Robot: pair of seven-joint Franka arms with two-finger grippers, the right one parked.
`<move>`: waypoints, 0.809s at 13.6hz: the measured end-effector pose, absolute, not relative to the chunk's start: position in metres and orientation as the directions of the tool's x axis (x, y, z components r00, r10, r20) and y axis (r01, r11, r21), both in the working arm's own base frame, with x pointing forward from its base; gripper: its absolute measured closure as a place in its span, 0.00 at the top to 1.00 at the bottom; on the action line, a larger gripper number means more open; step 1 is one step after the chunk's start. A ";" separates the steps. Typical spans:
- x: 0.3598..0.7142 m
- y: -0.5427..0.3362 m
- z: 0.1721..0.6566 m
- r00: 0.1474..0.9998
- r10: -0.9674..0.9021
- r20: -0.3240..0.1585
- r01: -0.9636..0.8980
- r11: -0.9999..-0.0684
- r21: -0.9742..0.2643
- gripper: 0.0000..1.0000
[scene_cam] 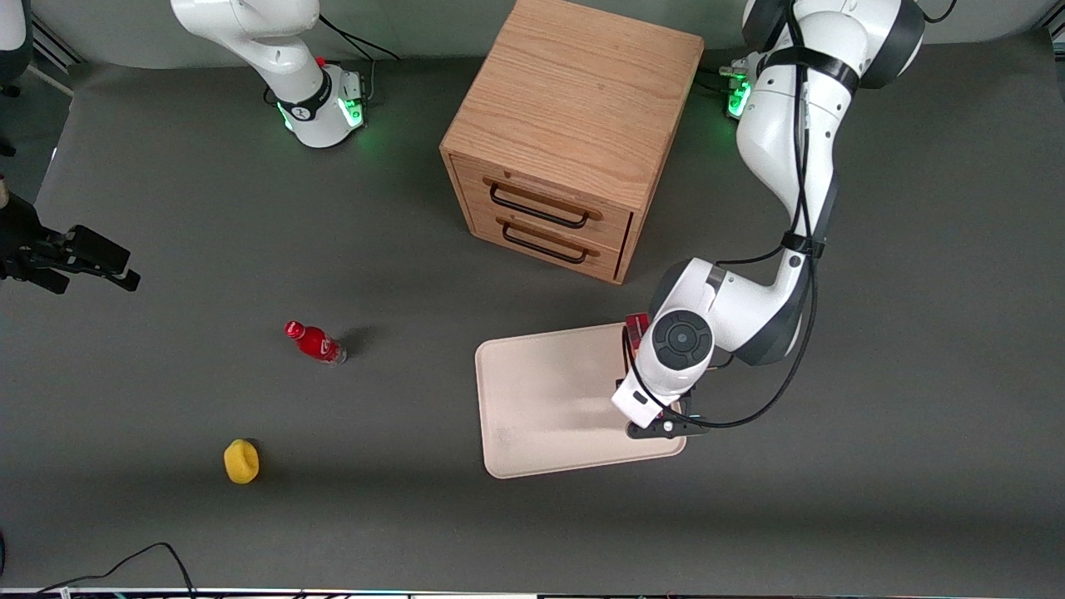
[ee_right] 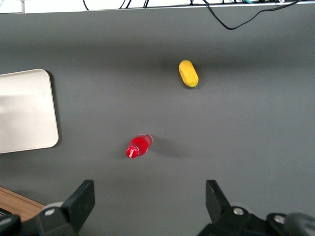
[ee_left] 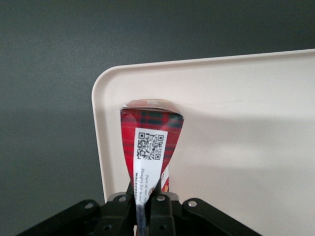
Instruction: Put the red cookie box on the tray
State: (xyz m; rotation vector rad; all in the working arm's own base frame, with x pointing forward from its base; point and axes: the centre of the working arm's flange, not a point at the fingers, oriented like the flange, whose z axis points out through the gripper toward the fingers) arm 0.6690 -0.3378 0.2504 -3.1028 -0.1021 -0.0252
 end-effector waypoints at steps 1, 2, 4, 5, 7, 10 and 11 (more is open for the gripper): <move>0.670 -0.337 0.250 0.998 0.066 0.020 0.067 -0.997 -0.037 0.12; 0.671 -0.335 0.250 0.997 0.067 0.024 0.068 -0.997 -0.041 0.19; 0.675 -0.328 0.252 0.997 0.074 0.031 0.075 -0.996 -0.049 0.41; 0.679 -0.321 0.255 0.996 0.085 0.029 0.086 -0.995 -0.053 0.50; 0.689 -0.299 0.279 0.993 0.121 -0.004 0.121 -0.990 -0.079 0.72; 0.700 -0.250 0.368 0.980 0.193 -0.041 0.189 -0.978 -0.087 1.00; 0.698 -0.233 0.406 0.978 0.204 -0.041 0.201 -0.977 -0.070 1.00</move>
